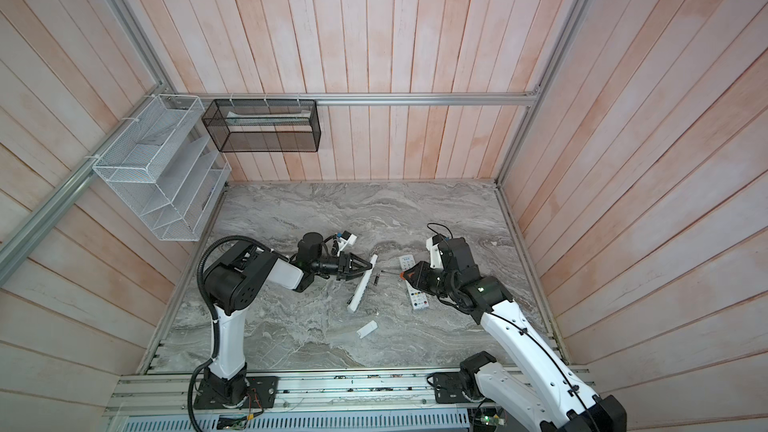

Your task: Unload the batteries from the remote control

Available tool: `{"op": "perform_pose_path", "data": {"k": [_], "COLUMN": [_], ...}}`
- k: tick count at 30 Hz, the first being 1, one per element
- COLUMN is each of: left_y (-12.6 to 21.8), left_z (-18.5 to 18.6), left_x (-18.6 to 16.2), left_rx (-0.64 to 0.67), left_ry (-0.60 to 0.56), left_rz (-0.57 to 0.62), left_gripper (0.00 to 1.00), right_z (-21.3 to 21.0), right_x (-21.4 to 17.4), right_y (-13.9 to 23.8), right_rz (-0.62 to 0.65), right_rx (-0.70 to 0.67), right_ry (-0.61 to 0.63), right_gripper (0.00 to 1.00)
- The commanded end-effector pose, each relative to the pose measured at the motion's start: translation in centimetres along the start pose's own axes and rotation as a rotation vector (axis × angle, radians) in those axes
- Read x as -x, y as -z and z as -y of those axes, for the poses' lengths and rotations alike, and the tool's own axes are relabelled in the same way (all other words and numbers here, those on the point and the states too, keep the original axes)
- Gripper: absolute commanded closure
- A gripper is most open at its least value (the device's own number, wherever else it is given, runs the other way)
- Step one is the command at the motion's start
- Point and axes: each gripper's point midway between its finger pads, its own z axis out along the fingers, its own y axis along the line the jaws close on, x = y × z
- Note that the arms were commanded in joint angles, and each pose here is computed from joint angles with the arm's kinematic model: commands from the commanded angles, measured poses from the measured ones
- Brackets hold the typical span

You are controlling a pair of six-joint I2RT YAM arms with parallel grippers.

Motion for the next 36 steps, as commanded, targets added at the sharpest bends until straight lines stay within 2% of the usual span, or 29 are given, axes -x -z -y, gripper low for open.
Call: {"op": "perform_pose_path", "data": {"k": [1,7,14,17,21,26,29,33,36], "left_y": [-0.2,-0.3,-0.7,-0.8,-1.0,-1.0,-0.9,-0.5,-0.2], "left_z": [0.4,-0.1,0.1,-0.7,-1.3,-1.6,-1.7,-3.3,-3.2], "left_x": [-0.4,-0.4,0.4,0.4,0.3,0.5,0.7,0.8,0.7], "left_rx": [-0.050,-0.061,-0.113,-0.097,-0.086,-0.079,-0.083,-0.008,0.018], "left_ry": [-0.029,-0.028,-0.017,-0.010,-0.016,-0.021,-0.009,0.003,-0.017], "left_rz": [-0.007,-0.004,0.009,0.004,-0.003,-0.010,-0.002,0.010,0.003], "left_gripper": [0.56,0.53,0.49,0.48,0.39,0.33,0.34,0.35,0.35], "right_z": [-0.2,1.3,1.9,2.5,3.7,4.7,4.9,5.1,5.2], "right_x": [-0.5,0.5,1.9,1.9,1.8,1.3,1.1,0.7,0.8], "right_y": [-0.8,-1.4,-2.2,-2.7,-3.4,-4.2,-4.5,-4.7,-4.5], "right_rz": [-0.017,0.059,0.156,0.162,0.163,0.154,0.148,0.137,0.148], "right_rx": [0.019,-0.044,-0.036,-0.054,-0.094,-0.114,-0.111,-0.114,-0.119], "right_ry": [-0.001,0.025,0.037,0.039,0.047,0.044,0.038,0.037,0.037], "right_gripper": [1.00,1.00,1.00,1.00,1.00,1.00,1.00,1.00,1.00]}}
